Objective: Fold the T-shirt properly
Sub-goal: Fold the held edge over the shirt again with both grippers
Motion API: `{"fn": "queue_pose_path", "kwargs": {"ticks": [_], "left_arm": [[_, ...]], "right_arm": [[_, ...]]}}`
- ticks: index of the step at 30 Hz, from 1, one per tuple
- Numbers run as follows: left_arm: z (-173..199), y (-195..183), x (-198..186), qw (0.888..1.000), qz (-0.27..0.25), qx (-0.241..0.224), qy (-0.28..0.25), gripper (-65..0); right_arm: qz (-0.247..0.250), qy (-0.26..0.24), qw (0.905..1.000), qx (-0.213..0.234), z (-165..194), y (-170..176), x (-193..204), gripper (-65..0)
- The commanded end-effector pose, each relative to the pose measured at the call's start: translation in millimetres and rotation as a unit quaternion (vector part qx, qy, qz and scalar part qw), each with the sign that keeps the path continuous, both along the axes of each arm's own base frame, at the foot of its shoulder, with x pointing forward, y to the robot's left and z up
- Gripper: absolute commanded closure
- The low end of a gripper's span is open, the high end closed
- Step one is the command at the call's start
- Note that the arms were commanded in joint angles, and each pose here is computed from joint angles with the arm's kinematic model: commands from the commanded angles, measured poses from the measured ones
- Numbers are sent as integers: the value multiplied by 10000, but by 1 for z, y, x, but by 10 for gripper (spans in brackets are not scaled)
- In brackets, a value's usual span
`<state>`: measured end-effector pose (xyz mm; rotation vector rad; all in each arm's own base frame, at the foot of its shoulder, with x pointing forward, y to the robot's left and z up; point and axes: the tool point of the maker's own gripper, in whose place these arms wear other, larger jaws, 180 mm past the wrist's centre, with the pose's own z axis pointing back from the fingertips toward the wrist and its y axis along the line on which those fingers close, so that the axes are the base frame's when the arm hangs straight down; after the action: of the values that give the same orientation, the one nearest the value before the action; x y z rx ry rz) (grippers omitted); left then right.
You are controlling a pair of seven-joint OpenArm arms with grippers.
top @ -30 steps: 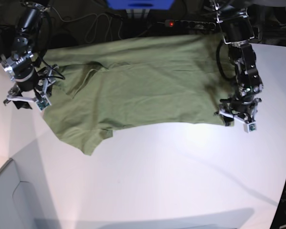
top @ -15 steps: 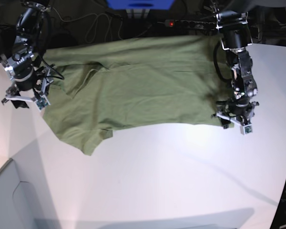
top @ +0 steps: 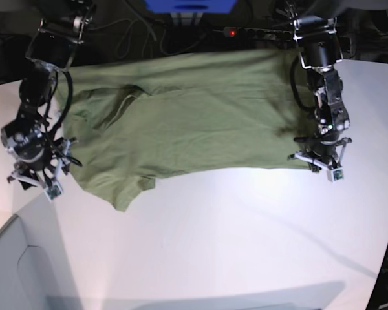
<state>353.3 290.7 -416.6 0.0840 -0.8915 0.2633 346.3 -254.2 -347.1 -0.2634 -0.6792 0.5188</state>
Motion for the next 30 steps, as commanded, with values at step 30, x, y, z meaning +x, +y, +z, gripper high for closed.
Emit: {"fn": "queue_pose_path", "kwargs": {"ticks": [30], "left_arm": [[0,-2,-1,10000,-24,18,87,0]], "right_arm": [[322,470,9627,2647,-78,90,83,-139]]}}
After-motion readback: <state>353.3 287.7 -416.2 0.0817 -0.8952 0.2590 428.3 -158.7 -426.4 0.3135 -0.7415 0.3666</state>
